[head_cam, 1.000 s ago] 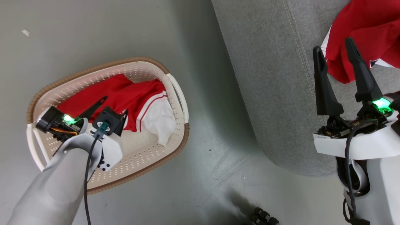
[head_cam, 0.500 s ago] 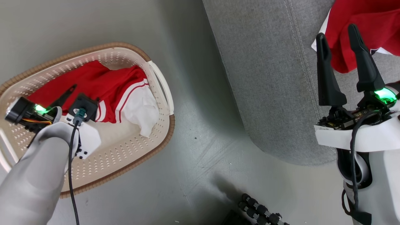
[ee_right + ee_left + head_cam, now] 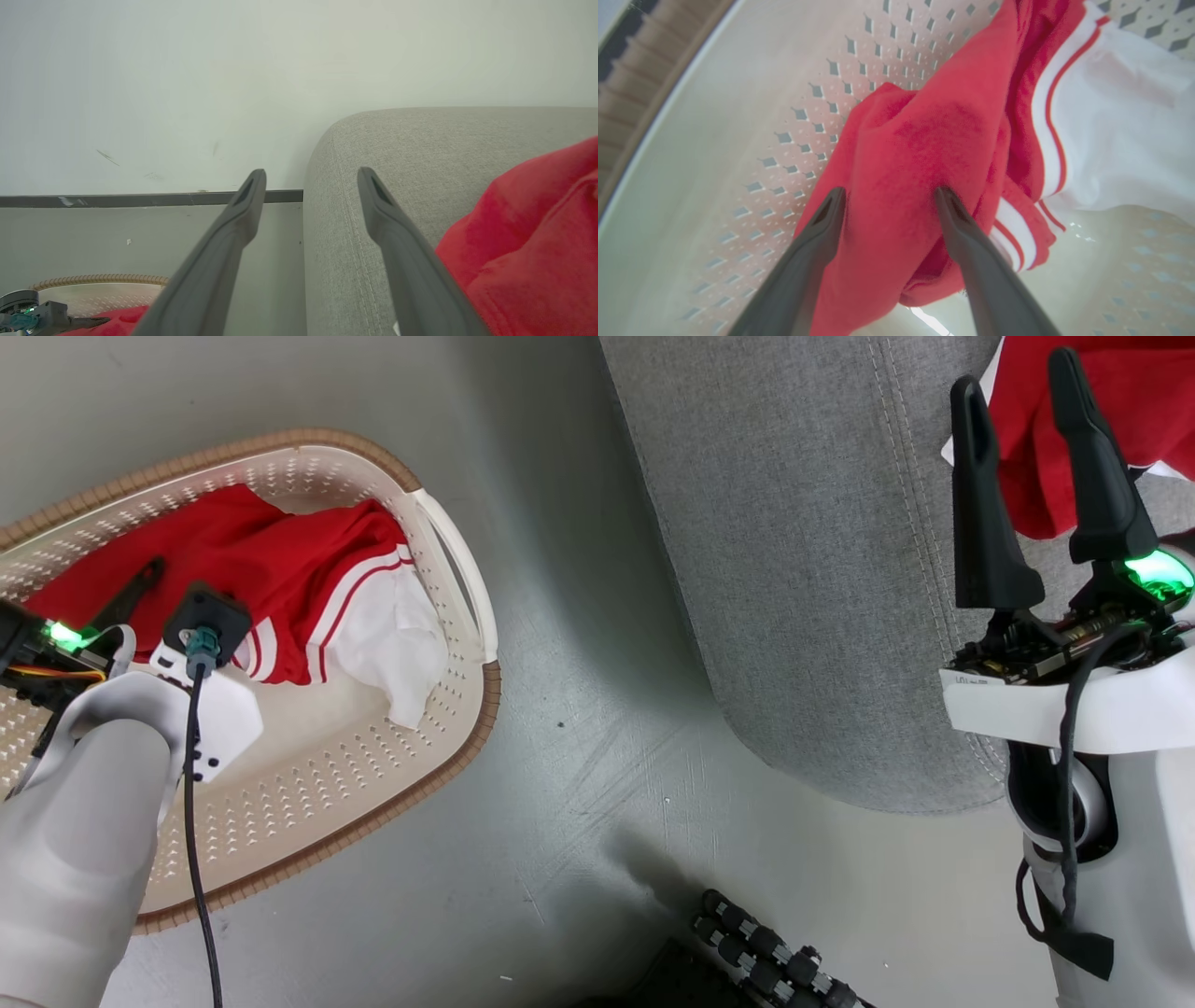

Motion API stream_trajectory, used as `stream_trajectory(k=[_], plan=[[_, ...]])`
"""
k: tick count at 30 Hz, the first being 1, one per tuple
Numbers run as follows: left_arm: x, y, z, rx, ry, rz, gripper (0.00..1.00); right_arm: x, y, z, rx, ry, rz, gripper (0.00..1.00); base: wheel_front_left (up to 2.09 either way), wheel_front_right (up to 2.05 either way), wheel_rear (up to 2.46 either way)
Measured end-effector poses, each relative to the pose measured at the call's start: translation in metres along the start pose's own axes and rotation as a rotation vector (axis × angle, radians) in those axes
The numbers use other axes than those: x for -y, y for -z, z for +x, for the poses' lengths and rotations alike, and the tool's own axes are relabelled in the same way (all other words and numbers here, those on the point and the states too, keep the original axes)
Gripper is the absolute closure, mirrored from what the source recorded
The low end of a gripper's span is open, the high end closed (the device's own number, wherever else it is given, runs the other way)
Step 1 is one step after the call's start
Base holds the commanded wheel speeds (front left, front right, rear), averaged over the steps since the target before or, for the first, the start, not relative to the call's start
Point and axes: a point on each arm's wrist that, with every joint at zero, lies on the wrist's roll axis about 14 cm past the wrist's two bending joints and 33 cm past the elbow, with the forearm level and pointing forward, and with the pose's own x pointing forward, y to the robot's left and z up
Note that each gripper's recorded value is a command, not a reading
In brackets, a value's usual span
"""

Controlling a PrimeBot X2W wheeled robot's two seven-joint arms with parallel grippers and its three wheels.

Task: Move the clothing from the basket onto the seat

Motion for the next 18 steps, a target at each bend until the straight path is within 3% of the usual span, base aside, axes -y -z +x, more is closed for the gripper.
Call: stream_trajectory(k=[2,3,5,7,18], plan=[[-0.001,0.000,0.003,0.002,-0.005,-0.002,0.00,0.000,0.001,0.001,0.000,0.000,0.002,0.00,0.00,0.00,0.00],[-0.001,0.000,0.004,0.001,-0.004,-0.002,0.09,0.001,0.002,0.001,-0.004,0.002,0.001,0.00,0.00,0.00,0.00],[-0.001,0.001,0.007,-0.002,-0.005,-0.002,0.59,0.001,0.005,0.001,-0.012,0.004,-0.001,0.00,0.00,0.00,0.00],[0.001,0.000,0.009,0.001,-0.002,-0.003,1.00,0.002,0.007,0.000,-0.018,0.006,-0.004,0.00,0.00,0.00,0.00],[0.009,-0.017,0.009,0.062,0.014,-0.003,1.00,0.004,-0.001,0.007,0.008,0.008,0.010,0.00,0.00,0.00,0.00]])
